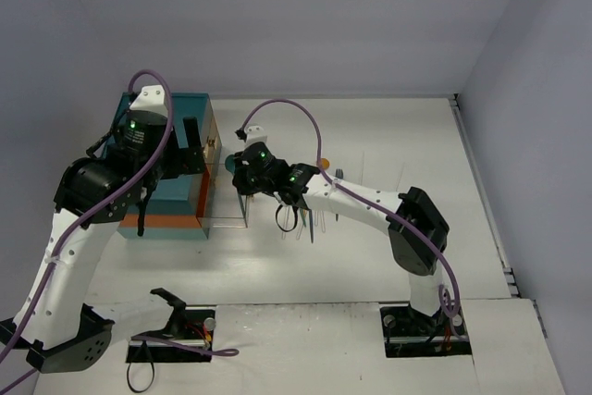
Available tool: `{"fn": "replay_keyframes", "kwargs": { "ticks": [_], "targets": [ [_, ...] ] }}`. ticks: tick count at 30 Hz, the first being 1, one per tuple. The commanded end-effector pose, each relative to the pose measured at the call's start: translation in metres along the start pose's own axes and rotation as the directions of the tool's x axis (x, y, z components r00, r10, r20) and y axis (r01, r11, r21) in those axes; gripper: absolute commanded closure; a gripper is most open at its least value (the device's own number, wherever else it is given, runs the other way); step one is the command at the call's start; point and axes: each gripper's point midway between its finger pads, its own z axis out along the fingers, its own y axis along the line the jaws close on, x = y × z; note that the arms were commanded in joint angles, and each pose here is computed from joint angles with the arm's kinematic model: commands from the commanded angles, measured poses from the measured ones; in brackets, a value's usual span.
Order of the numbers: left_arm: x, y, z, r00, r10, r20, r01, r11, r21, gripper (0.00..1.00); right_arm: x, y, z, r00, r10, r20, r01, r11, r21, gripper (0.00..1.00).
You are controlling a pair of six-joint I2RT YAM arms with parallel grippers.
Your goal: Sort the eating utensils into containers
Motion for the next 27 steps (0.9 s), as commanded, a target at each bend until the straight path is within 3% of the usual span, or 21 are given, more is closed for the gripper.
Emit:
{"fn": "replay_keyframes", "kwargs": {
  "ticks": [1,6,11,14,20,27],
  "targets": [
    [-0.009,-0.004,0.0,0.999,-0.04,0.031,0.04,0.999,0.016,0.06,-0.028,0.009,-0.028,0.998,-0.034,0.054,0.035,0.999,-0.02,1.0],
    [-0.008,-0.004,0.0,0.999,-0.044,0.028,0.044,0.999,0.017,0.06,-0.035,0.01,-0.034,0.996,-0.065,0.065,0.066,0.998,-0.017,0.98],
    [-0.006,-0.006,0.002,0.999,-0.05,0.019,0.05,0.999,0.02,0.06,-0.039,0.028,-0.038,0.993,-0.094,0.069,0.099,0.992,-0.075,0.71],
    [-0.007,-0.005,0.0,0.998,-0.053,0.027,0.053,0.998,0.018,0.06,-0.041,0.033,-0.044,0.992,-0.107,0.066,0.112,0.99,-0.082,0.61],
    [-0.007,-0.003,0.001,0.998,-0.049,0.028,0.049,0.999,0.01,0.06,-0.071,0.022,-0.072,0.984,-0.086,0.154,0.089,0.996,-0.01,0.57],
    [-0.006,-0.004,0.004,0.999,-0.041,0.021,0.04,0.999,0.005,0.06,-0.045,-0.075,-0.088,0.988,0.033,0.152,-0.072,0.963,0.26,0.6]
  ]
}}
